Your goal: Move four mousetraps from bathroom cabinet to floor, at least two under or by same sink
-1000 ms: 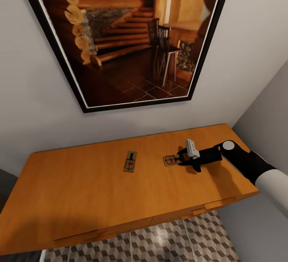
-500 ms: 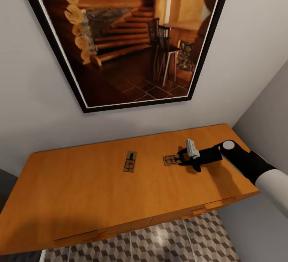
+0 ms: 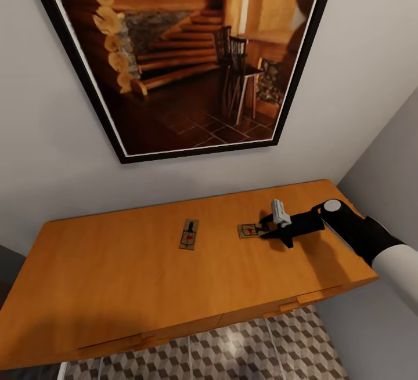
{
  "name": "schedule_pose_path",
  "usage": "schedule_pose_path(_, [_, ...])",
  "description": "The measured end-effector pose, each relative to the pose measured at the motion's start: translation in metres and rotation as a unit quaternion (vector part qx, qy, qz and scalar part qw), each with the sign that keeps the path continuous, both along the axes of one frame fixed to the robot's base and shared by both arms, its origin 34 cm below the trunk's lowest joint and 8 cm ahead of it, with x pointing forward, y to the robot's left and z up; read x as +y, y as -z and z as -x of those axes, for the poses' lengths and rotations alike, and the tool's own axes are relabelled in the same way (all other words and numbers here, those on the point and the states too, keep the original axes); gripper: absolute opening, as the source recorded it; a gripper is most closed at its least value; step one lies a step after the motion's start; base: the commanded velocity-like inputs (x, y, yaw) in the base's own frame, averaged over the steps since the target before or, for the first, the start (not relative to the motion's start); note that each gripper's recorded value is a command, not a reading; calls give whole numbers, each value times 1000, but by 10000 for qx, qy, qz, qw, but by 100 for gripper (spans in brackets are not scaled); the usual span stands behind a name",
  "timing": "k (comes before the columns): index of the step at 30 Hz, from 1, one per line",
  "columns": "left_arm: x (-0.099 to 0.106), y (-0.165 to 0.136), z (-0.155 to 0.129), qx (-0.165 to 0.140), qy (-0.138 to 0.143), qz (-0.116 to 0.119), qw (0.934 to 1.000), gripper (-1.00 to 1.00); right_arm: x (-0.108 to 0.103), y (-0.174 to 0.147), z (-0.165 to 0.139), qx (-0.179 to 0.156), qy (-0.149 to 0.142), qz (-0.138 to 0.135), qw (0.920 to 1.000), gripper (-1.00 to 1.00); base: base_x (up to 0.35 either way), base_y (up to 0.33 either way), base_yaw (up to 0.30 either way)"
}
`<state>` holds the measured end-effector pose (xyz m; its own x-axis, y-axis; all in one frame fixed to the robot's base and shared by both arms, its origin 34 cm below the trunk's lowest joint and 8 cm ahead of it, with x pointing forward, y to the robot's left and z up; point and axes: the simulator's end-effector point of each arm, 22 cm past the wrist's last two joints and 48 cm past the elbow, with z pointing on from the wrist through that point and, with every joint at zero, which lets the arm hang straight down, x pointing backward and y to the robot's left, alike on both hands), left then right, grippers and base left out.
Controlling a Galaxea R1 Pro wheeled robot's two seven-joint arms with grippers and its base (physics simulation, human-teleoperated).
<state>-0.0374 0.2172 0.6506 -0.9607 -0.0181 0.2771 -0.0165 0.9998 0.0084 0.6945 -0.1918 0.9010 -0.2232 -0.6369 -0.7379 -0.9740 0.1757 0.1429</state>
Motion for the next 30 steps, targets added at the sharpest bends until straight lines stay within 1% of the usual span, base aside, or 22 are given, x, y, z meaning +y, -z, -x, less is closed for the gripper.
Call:
schedule_pose_path(3, [0, 0, 0, 0, 0, 0, 10000, 100, 0, -15, -8, 18, 141, -144, 9998, -100, 0, 0, 0])
schedule_pose_path(7, [0, 0, 0, 0, 0, 0, 10000, 100, -1, -25, -11, 117, 246, -242, 9993, -100, 0, 0, 0])
schedule_pose_path(12, [0, 0, 0, 0, 0, 0, 10000, 100, -2, -29, -10, 218, 261, -283, 9990, -100, 0, 0, 0])
schedule_pose_path(17, [0, 0, 0, -1, 0, 0, 10000, 100, -3, -31, -11, 245, 294, -313, 9988, -100, 0, 0, 0])
schedule_pose_path(22, [0, 0, 0, -8, 0, 0, 10000, 100, -2, -40, -9, 419, 341, -366, 9979, -100, 0, 0, 0])
schedule_pose_path(25, [0, 0, 0, -10, 0, 0, 10000, 100, -2, -55, -12, 501, 418, -511, 9966, -100, 0, 0, 0])
schedule_pose_path(30, [0, 0, 0, -9, -1, 0, 10000, 100, -6, -67, -18, 491, 513, -644, 9954, -100, 0, 0, 0])
